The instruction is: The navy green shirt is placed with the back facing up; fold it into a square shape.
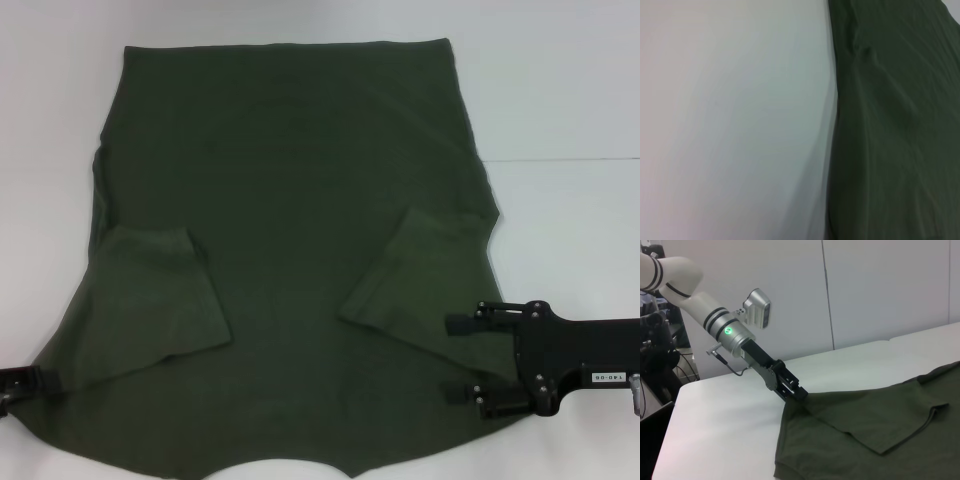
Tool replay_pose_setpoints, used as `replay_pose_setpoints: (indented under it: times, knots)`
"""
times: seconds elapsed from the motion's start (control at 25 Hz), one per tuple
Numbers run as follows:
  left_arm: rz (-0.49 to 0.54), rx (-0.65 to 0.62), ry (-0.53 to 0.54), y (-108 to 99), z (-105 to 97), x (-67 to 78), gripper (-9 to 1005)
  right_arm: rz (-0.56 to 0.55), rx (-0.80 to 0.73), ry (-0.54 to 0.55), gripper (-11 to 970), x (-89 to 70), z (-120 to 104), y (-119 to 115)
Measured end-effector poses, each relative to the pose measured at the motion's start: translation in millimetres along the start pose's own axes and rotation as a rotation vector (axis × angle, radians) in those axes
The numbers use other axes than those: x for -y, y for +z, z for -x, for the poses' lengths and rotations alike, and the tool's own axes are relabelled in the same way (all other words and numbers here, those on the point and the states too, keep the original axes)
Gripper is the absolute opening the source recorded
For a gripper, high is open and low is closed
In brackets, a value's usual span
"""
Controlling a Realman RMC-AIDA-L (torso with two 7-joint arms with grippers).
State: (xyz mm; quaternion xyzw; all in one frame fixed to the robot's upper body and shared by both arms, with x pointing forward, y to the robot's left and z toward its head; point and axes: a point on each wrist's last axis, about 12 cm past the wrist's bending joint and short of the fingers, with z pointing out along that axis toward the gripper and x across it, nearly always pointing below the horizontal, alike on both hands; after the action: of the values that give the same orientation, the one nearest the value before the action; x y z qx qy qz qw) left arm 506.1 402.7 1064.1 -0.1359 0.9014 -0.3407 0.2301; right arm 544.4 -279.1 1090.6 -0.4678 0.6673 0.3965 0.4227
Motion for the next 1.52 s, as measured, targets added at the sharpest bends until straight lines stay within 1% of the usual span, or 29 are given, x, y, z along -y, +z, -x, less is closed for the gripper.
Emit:
replay_pose_setpoints:
  times: [0.16, 0.32, 0.6, 0.8, 1.0, 1.04, 1.2, 1.36, 1.44, 1.52]
  knots:
    - [0.004, 0.002, 0.002, 0, 1, 0.0, 607, -0.001, 0.001, 0.001, 864, -0.2, 0, 1]
    - [0.026, 0.01, -0.001, 0, 3, -1.8, 560, 0.0, 0.002, 0.005, 864, -0.7, -1, 1]
    - [0.028, 0.007, -0.003, 1, 3, -2.0, 477, -0.002, 0.002, 0.013, 864, -0.5, -2, 1]
    - [0.025, -0.005, 0.006, 1, 3, -1.0, 276, -0.016, 0.003, 0.029, 862, 1.7, -1, 2]
    - [0.024, -0.009, 0.015, 1, 4, 0.0, 90, -0.048, 0.022, 0.092, 862, 8.4, 5, 4]
    - [0.024, -0.009, 0.016, 1, 4, 0.2, 53, -0.054, 0.027, 0.113, 862, 10.5, 8, 4]
    - [0.017, -0.005, 0.024, 3, 7, 3.1, 20, -0.084, 0.036, 0.241, 863, 22.6, 21, 8]
    - [0.003, -0.013, 0.037, 7, 10, 7.8, 19, -0.135, 0.008, 0.434, 863, 40.4, 35, 7]
    - [0.001, -0.014, 0.039, 7, 10, 8.6, 19, -0.169, -0.034, 0.551, 863, 50.3, 42, 6]
    - [-0.003, -0.015, 0.045, 10, 12, 11.1, 19, -0.208, -0.09, 0.64, 863, 58.8, 47, 5]
